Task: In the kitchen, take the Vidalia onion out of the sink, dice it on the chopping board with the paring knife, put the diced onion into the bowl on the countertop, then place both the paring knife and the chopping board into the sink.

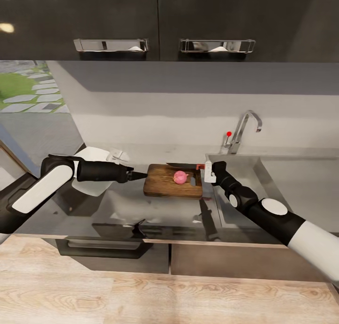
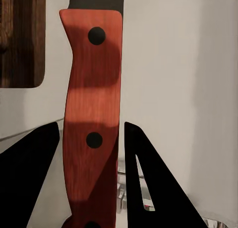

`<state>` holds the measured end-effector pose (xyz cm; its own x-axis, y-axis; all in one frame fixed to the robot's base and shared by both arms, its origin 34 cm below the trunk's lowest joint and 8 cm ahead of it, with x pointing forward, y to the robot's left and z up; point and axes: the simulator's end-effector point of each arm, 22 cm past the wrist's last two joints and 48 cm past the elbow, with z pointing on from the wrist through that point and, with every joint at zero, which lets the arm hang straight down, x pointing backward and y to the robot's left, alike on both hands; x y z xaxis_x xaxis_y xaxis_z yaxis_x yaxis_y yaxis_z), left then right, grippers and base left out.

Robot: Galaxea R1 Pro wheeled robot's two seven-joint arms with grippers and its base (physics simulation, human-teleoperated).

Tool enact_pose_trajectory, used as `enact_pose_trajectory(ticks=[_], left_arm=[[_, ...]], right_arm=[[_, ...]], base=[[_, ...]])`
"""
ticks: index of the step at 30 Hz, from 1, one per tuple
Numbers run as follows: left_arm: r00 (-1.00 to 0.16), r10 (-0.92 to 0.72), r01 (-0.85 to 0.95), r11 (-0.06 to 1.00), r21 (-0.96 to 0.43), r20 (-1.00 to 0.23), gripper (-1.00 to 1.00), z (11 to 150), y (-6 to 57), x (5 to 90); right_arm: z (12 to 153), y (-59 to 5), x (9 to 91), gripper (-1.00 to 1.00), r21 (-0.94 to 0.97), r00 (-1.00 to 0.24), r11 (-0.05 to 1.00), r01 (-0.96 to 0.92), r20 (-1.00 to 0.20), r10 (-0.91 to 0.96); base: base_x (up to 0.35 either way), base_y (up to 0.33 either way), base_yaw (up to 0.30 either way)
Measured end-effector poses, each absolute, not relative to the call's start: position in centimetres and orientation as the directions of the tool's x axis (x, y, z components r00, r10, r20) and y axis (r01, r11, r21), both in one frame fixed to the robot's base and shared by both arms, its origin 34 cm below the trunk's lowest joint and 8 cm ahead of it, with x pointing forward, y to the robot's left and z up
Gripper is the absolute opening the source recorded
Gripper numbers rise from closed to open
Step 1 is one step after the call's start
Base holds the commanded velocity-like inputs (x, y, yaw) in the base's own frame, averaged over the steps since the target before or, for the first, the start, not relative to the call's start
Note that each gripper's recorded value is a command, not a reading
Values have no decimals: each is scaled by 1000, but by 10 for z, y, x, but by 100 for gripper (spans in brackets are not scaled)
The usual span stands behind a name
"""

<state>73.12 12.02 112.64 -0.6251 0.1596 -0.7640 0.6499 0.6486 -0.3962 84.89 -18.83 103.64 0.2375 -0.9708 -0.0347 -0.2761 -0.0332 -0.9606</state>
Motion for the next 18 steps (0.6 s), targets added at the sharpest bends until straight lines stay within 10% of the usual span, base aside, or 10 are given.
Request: enact_pose_trajectory(ticks=[18], left_arm=[[-624, 158, 653, 644, -399, -765, 100, 1127, 117, 731]], right_arm=[[1029, -181, 844, -100, -957, 261, -54, -286, -23, -965]], base=[[0, 0, 0]])
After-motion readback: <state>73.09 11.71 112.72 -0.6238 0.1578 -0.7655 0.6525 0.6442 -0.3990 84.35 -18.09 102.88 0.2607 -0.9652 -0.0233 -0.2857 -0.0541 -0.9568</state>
